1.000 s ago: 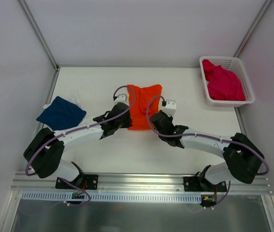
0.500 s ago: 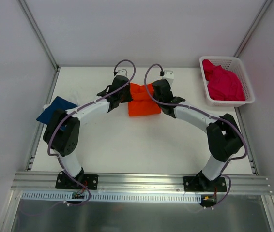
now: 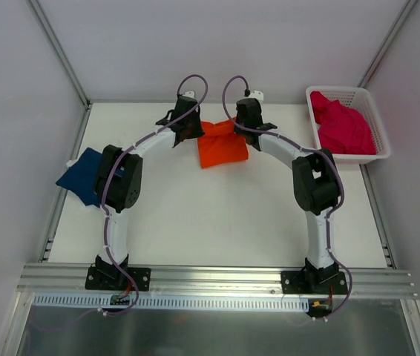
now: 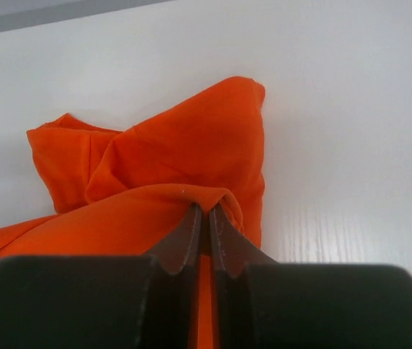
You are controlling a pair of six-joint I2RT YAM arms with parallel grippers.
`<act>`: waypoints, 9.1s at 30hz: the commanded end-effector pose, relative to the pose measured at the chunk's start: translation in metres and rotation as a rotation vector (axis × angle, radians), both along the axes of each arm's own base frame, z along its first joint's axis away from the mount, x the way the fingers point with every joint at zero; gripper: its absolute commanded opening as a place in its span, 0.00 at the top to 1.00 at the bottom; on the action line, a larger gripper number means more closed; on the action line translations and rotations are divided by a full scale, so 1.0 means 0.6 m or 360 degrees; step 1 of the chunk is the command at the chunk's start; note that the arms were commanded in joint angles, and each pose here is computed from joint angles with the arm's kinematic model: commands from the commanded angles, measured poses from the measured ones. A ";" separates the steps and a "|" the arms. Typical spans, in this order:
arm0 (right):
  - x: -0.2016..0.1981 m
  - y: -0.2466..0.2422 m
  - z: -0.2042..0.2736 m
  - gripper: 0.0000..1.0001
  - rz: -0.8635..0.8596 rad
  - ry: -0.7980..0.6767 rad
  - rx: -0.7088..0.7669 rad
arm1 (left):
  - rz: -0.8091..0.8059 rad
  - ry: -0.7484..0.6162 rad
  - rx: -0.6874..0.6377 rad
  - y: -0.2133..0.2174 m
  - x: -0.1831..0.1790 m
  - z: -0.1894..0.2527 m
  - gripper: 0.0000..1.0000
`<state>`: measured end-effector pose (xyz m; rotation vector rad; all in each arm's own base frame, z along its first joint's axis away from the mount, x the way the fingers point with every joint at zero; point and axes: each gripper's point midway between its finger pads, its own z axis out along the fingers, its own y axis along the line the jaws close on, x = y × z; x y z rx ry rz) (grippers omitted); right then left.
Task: Fold and stack the t-shirts
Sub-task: Fold the long partially folded tshirt into a neat square
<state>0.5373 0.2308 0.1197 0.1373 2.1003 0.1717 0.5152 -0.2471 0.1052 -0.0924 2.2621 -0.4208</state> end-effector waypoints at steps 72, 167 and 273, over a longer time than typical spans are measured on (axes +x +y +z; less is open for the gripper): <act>-0.288 0.027 -0.089 0.99 0.0309 0.0373 0.0057 | -0.0185 0.0503 -0.0085 -0.089 -0.287 -0.145 1.00; -0.257 -0.066 0.005 0.99 0.0170 0.0075 -0.0120 | -0.0074 0.0016 -0.0120 -0.041 -0.153 0.030 1.00; -0.194 -0.103 0.019 1.00 -0.0005 -0.0045 -0.0146 | -0.0278 -0.0024 -0.0109 -0.101 -0.069 0.013 1.00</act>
